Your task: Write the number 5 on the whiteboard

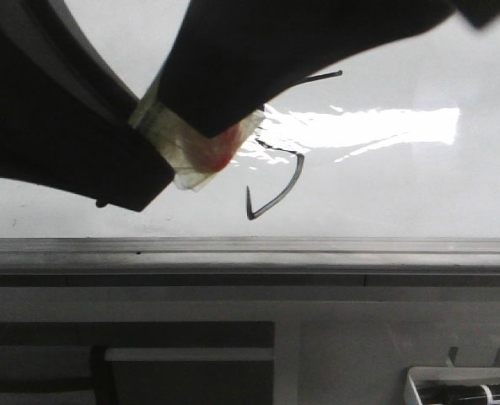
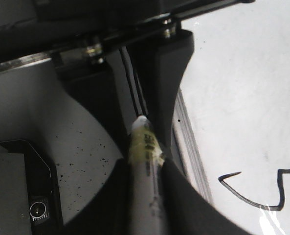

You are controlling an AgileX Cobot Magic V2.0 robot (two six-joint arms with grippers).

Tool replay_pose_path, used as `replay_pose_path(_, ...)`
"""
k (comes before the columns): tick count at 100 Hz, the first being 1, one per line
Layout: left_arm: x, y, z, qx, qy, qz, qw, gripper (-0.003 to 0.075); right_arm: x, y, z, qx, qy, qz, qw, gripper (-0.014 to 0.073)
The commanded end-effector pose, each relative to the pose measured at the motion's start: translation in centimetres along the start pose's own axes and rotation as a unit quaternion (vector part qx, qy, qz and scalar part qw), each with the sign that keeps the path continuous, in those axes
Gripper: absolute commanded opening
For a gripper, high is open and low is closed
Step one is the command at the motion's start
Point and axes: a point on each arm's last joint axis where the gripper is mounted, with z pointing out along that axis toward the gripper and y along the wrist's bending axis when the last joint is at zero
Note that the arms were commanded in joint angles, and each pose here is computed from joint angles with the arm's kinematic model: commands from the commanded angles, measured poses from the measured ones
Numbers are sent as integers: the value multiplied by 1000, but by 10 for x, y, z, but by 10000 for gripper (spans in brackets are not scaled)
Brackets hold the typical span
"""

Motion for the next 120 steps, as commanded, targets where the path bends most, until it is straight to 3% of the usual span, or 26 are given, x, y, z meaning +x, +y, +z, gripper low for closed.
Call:
replay_pose_path(1,-15,7,-6,-30,-43,-32,998,-20,-14,-4,-12,12,-58,-3,998,-69)
replay_pose_path(13,-15,7,-6,-30,-43,-32,998,-20,-14,-4,-11,11,-54,-1,999,-67)
replay_pose_path(22,-15,7,-6,-30,-43,-32,998,-20,-10,-6,-10,14,-39,0,999,-13)
replay_pose_path(35,-15,7,-6,-30,-43,-32,998,-20,-5,-13,-11,23,-23,25,999,217)
replay_pose_path(46,-15,8,-6,-33,-44,-38,998,-20,-7,-20,-24,39,-57,68,995,438)
replay_pose_path(54,-16,13,-5,-48,-53,-85,994,-20,-8,-22,-39,49,-85,71,993,510)
replay_pose_path(64,-13,24,-2,-78,-65,-169,980,-20,-7,-25,-61,65,-117,73,988,474)
replay_pose_path(71,-9,33,-1,-106,-80,-235,963,-20,-5,-28,-76,81,-135,98,983,377)
replay_pose_path(87,0,49,6,-162,-120,-337,920,-20,5,-33,-105,117,-155,128,973,-74)
replay_pose_path(120,13,73,39,-223,-136,-418,870,-21,20,-34,-133,139,-161,172,962,-50)
